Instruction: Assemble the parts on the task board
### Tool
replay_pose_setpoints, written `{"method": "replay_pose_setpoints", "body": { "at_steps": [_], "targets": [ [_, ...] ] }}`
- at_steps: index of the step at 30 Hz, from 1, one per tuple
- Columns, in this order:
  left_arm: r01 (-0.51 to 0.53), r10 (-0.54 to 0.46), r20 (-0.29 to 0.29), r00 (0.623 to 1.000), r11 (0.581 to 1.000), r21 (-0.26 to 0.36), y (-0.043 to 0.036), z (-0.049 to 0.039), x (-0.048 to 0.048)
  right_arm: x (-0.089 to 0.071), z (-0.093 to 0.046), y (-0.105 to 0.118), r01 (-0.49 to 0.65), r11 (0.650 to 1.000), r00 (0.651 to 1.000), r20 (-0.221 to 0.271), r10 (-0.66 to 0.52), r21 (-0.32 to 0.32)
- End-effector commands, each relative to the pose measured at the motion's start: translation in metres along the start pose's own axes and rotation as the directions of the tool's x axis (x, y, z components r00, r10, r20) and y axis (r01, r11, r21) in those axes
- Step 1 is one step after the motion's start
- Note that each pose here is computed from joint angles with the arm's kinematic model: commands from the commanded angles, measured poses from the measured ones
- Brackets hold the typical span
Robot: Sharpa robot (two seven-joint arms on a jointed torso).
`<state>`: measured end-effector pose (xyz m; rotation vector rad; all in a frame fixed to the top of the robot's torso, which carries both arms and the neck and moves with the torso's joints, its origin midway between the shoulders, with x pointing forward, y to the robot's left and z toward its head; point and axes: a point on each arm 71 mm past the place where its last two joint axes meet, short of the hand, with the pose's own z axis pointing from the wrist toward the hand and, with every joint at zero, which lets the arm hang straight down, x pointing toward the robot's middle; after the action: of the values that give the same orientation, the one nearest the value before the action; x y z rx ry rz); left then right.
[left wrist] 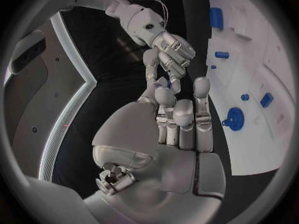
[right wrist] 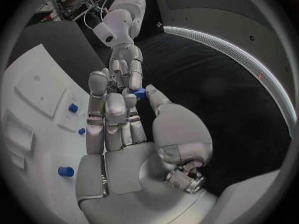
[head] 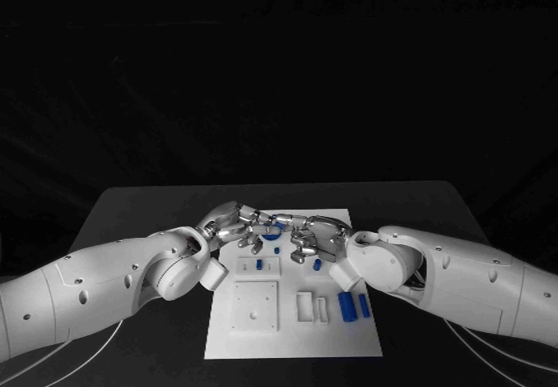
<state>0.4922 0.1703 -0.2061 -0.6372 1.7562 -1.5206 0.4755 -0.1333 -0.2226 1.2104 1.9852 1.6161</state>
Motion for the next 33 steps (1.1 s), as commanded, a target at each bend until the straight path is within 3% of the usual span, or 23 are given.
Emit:
{"method": "replay_pose_setpoints", "body": {
  "at_steps": [1, 17, 33],
  "targets": [
    [-0.030, 0.030, 0.000, 1.000, 1.000, 0.001, 0.0006, 0.0002, 0.0007, 0.0030, 0.0003, 0.0034, -0.004, 0.999, 1.000, -0.012, 0.003, -0.034],
    [-0.131, 0.131, 0.014, 0.991, 0.991, 0.010, -0.0012, 0.0019, 0.0034, 0.0041, 0.0007, 0.0039, 0.017, 0.999, 1.000, 0.018, -0.016, -0.040],
    [-0.158, 0.157, 0.026, 0.987, 0.988, 0.003, -0.0015, 0.0032, 0.0046, 0.0026, 0.0015, 0.0026, 0.078, 0.997, 0.995, 0.071, -0.076, -0.017]
  ]
}}
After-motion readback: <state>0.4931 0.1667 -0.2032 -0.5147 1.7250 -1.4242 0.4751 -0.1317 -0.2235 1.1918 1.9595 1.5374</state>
